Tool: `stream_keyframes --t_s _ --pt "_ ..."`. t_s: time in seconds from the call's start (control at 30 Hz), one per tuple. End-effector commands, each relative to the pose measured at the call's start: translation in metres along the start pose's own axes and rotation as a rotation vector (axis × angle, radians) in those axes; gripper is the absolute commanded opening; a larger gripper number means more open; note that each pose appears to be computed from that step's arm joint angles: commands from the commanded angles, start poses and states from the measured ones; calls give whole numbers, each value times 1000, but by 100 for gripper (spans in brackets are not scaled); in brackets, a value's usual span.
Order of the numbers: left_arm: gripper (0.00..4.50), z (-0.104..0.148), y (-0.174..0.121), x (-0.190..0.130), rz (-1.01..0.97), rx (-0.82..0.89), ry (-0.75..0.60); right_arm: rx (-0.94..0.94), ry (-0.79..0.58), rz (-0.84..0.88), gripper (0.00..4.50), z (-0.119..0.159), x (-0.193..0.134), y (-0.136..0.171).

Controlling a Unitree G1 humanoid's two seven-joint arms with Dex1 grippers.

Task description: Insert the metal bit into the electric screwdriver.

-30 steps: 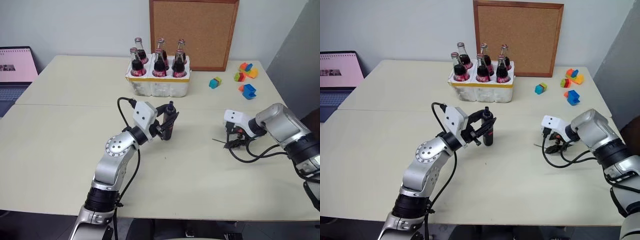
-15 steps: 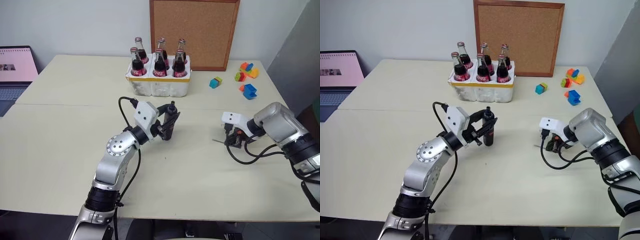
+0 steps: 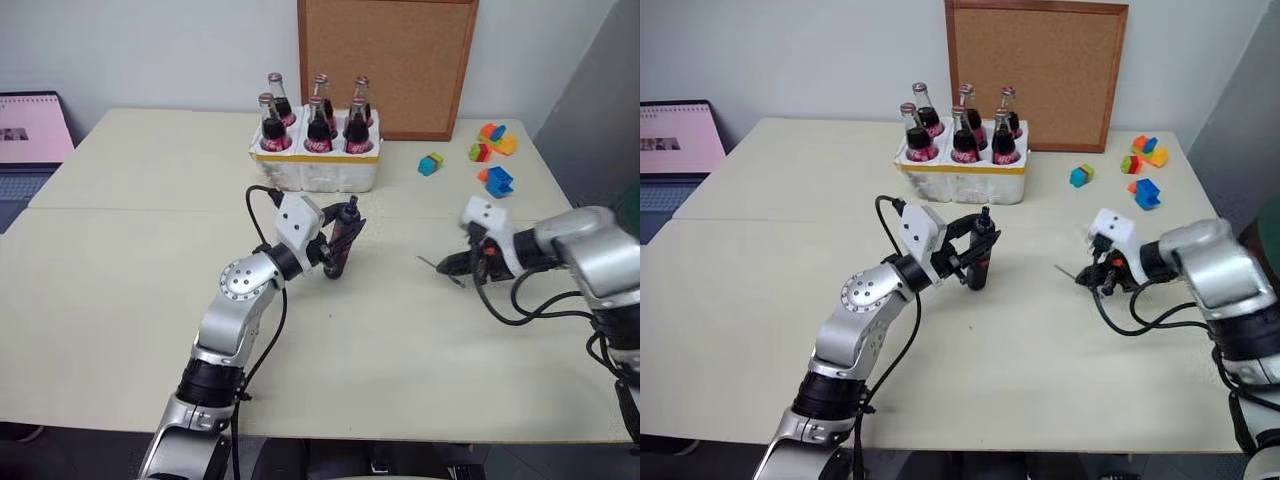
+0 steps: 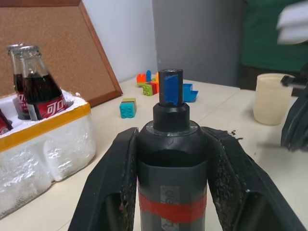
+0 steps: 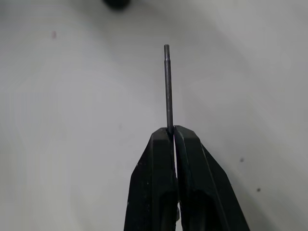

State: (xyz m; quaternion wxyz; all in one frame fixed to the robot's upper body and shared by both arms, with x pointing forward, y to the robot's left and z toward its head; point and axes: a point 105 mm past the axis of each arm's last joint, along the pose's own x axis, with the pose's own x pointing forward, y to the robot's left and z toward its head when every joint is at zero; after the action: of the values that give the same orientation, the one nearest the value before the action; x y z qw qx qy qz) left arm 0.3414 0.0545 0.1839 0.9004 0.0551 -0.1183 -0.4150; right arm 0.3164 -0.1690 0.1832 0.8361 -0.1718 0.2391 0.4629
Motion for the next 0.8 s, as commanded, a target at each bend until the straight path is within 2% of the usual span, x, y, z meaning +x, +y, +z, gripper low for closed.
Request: stream_keyframes --t_s 0.03,0.17,0.43,0.8 --pt "165 35 -3 8 -28 -9 -119 -2 -254 -33 0 37 -21 18" --pt "165 42 -14 6 -133 -61 -124 -7 -515 -5 0 67 -33 39" --pt "165 26 -29 -6 -296 -107 -44 48 -830 70 0 97 -35 65" --pt "165 6 -26 -19 -313 -57 -10 44 -953 131 0 110 -18 82"
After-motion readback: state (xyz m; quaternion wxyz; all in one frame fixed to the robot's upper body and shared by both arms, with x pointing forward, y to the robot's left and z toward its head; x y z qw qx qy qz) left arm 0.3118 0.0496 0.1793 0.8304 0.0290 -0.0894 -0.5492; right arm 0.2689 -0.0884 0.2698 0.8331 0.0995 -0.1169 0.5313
